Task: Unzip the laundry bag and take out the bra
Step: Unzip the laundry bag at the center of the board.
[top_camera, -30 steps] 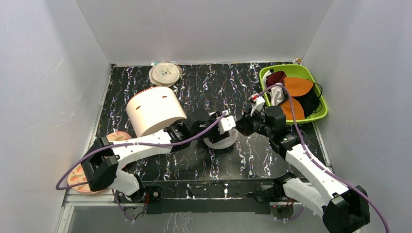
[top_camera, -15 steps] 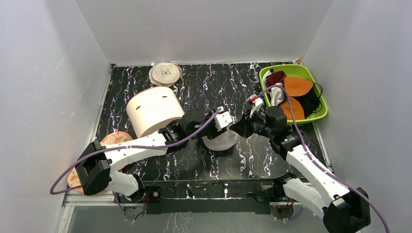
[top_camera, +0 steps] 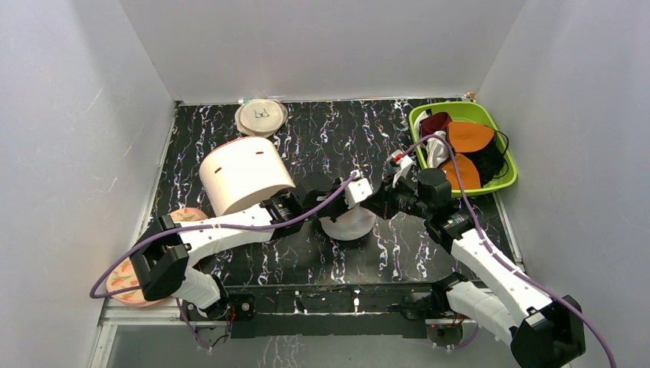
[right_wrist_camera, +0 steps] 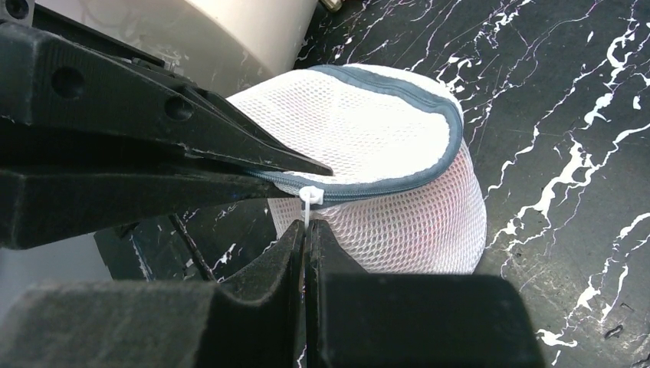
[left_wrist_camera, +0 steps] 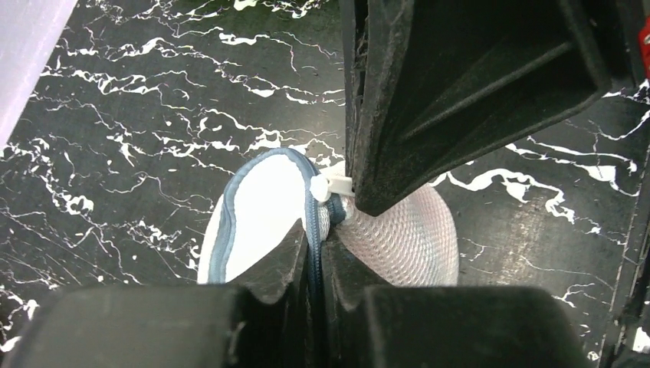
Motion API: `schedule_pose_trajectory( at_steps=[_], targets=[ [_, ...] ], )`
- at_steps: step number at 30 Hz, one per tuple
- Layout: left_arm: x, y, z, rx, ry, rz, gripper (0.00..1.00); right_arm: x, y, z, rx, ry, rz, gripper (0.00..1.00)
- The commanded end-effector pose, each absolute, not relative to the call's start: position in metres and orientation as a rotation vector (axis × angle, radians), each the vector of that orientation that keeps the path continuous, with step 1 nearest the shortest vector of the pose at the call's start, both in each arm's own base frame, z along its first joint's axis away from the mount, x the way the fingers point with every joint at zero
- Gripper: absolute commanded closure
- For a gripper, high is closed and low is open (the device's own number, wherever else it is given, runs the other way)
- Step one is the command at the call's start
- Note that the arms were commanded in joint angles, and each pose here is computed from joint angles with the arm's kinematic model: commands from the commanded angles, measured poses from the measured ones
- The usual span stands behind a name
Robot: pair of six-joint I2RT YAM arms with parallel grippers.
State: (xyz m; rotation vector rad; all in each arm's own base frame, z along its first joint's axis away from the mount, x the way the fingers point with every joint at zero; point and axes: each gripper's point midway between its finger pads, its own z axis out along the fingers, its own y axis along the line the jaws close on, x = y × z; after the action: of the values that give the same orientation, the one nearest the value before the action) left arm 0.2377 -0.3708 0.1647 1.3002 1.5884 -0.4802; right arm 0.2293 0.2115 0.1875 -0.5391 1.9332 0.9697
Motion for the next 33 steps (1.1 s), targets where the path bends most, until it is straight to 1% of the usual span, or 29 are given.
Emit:
schedule_pose_trajectory(
  at_steps=[1,2,6,7,11,12,13,14,15,16,18,19,21,22,29,33],
  targets=[
    [0.238,-0.377,0.188,1.283,1.533,-0.495,0.98,0.238,0.213,0.207,-0.531,1.847,0.943,1.0],
    [0.238,-0.376,0.19,1.286,1.526,-0.491,1.0,0.242,0.209,0.207,-0.496,1.853,0.916,1.0],
    [0.239,-0.371,0.192,1.282,1.501,-0.462,1.0,0.266,0.183,0.197,-0.311,1.928,0.734,1.0],
    [0.241,-0.368,0.193,1.276,1.494,-0.441,1.0,0.274,0.174,0.187,-0.255,1.981,0.691,1.0],
    [0.24,-0.368,0.193,1.289,1.488,-0.432,1.0,0.277,0.172,0.176,-0.24,2.025,0.697,1.0],
    [0.239,-0.368,0.193,1.291,1.486,-0.432,1.0,0.274,0.179,0.182,-0.288,2.003,0.739,1.0],
    [0.239,-0.368,0.193,1.303,1.48,-0.425,0.97,0.266,0.187,0.192,-0.369,1.958,0.793,1.0],
    [0.236,-0.37,0.19,1.331,1.48,-0.417,0.83,0.258,0.194,0.203,-0.439,1.919,0.842,1.0],
    [0.234,-0.372,0.188,1.346,1.478,-0.42,0.73,0.251,0.198,0.211,-0.48,1.891,0.873,1.0],
    [0.23,-0.374,0.188,1.356,1.475,-0.438,0.65,0.247,0.2,0.215,-0.498,1.868,0.898,1.0],
    [0.221,-0.379,0.199,1.343,1.461,-0.514,0.46,0.238,0.208,0.22,-0.547,1.839,0.959,1.0],
    [0.218,-0.38,0.203,1.329,1.453,-0.54,0.4,0.238,0.21,0.222,-0.564,1.84,0.966,1.0],
    [0.211,-0.384,0.207,1.334,1.444,-0.58,0.34,0.24,0.213,0.222,-0.576,1.849,0.974,1.0],
    [0.211,-0.384,0.208,1.331,1.445,-0.589,0.33,0.24,0.213,0.223,-0.58,1.847,0.976,1.0],
    [0.205,-0.39,0.214,1.293,1.455,-0.661,0.29,0.24,0.215,0.224,-0.585,1.841,0.978,1.0],
    [0.213,-0.386,0.23,1.187,1.472,-0.653,0.29,0.24,0.214,0.221,-0.579,1.848,0.966,1.0]
  ],
)
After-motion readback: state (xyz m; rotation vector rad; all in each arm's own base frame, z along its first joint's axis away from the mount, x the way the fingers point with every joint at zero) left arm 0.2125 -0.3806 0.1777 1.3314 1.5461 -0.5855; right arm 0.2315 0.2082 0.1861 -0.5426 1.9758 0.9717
